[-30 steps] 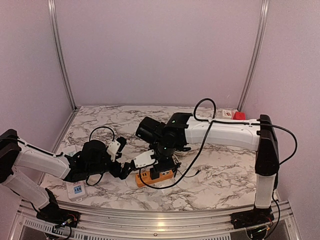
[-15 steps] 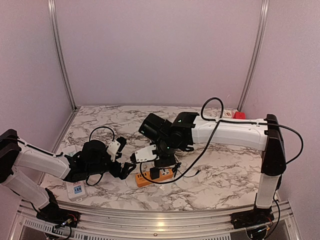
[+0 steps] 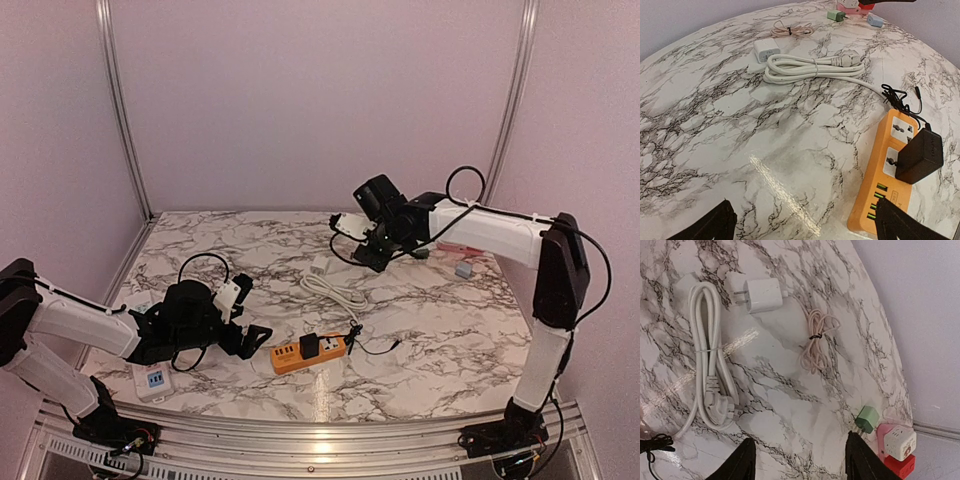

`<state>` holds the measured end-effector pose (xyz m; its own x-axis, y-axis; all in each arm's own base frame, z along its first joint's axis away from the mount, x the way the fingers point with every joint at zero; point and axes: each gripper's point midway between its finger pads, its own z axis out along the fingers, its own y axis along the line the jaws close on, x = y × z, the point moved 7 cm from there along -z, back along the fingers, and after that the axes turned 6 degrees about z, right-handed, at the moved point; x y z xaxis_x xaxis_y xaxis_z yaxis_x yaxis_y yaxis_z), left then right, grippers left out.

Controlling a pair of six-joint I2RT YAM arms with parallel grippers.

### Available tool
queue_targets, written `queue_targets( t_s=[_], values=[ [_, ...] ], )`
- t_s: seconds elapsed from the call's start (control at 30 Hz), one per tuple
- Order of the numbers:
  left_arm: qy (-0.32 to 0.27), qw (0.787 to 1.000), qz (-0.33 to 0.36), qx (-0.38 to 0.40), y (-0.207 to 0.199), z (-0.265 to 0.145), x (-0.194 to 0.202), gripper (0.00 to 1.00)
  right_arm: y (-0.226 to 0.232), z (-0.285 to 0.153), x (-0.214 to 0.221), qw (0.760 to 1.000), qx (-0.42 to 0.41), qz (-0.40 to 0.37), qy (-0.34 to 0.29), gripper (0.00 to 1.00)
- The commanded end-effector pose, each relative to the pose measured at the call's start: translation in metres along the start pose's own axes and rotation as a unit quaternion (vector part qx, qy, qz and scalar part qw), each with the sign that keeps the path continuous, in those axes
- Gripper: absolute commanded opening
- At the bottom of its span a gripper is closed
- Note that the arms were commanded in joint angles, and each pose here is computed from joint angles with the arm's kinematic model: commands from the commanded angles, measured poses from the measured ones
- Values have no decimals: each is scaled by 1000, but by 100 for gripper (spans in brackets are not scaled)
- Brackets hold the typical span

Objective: Insert the plug
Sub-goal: Move the plug to the center of the board.

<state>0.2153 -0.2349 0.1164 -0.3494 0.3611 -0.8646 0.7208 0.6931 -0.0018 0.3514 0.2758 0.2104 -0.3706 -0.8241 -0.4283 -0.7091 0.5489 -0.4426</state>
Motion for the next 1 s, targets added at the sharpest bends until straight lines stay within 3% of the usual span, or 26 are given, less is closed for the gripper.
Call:
queue_targets(
  t_s=[0.0, 0.23, 0.43, 0.73, 0.97],
  values=[
    [-20, 1000, -6, -3, 2, -5, -6, 99, -56, -4, 2, 987, 67, 138, -55, 56],
    [-21, 1000, -5, -3, 2, -5, -7, 99, -131, 15, 39, 954, 126, 265, -65, 57],
    [-21, 1000, -5, -2, 2, -5, -7, 99, -170, 47, 75, 925, 108, 354, -82, 57],
    [-18, 1000, -6, -3, 2, -5, -6, 99, -180, 106, 105, 905, 67, 416, -60, 56],
    [-17, 1000, -6, -4, 2, -5, -5, 99, -177, 123, 117, 898, 62, 432, -46, 56]
  ],
)
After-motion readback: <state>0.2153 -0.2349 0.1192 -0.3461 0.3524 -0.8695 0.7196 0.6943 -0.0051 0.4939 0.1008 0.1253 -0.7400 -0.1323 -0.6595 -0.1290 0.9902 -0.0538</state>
